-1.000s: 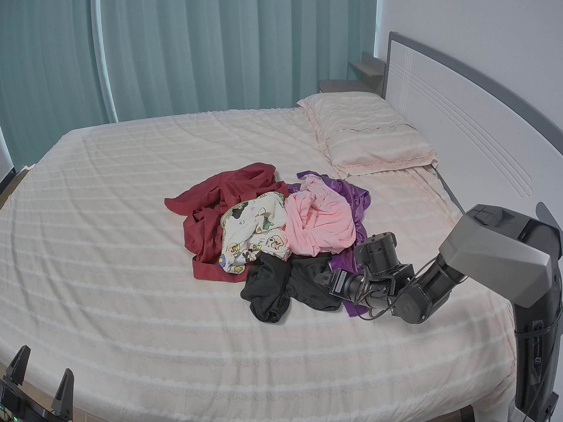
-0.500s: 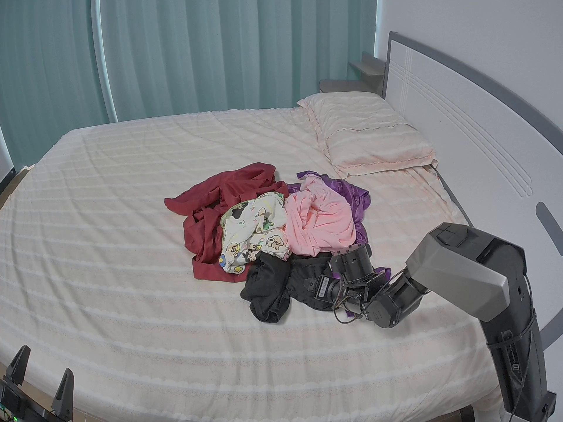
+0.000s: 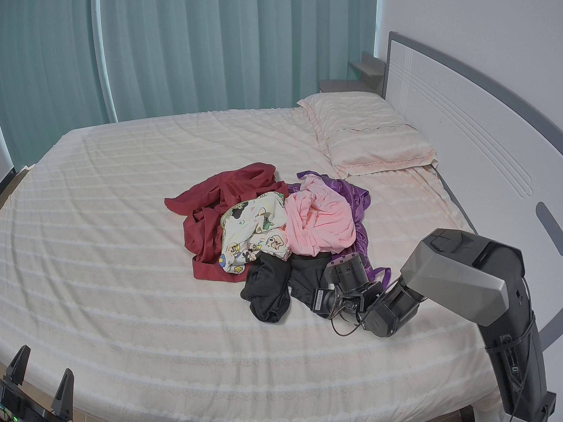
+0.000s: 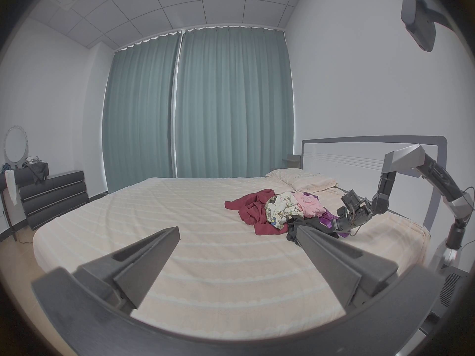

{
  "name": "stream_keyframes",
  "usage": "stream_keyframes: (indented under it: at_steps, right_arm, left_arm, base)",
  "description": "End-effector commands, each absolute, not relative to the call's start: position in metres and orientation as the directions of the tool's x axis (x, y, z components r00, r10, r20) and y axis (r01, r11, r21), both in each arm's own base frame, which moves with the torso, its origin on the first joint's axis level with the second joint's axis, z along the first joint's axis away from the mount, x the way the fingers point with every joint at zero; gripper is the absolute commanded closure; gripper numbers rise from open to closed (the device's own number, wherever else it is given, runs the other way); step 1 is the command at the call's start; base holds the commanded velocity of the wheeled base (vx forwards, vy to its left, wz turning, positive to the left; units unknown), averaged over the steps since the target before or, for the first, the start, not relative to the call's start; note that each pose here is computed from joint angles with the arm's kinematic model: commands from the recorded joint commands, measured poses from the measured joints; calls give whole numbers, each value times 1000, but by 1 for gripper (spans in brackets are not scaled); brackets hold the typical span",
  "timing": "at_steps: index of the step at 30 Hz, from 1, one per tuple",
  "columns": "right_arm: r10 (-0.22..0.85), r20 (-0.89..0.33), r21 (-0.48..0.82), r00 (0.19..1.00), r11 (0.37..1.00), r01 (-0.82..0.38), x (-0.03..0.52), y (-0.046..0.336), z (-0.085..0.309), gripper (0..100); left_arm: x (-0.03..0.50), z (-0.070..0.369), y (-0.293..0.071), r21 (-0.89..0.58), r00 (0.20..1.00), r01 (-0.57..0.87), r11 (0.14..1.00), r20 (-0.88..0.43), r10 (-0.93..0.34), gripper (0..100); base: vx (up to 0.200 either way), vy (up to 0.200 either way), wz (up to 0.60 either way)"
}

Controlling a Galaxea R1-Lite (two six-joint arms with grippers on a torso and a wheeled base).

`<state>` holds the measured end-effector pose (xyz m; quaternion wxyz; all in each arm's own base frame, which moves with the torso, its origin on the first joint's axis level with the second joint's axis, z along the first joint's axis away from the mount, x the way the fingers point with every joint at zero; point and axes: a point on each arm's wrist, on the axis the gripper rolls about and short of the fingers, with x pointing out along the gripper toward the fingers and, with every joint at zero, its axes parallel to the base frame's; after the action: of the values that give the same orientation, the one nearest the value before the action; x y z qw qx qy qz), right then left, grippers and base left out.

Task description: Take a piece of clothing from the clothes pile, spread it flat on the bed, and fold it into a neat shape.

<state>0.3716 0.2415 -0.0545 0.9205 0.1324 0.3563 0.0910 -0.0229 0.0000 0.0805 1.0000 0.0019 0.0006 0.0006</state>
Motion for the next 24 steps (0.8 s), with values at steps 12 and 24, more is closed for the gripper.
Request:
stream_keyframes:
  at_steps: [12,24]
  right_arm:
    - [491,-538,548,685,821,-158,275,179,22,100]
    - [518,-462,687,720,722,-79,210,129,10,100]
  left_arm:
    - [-23,76,0,3,1000,-2,1000,-2,2,0]
    - [-23,76,0,8,1000,-2,1000,-2,2,0]
  base:
    - [0,0,0]
    - [0,0,0]
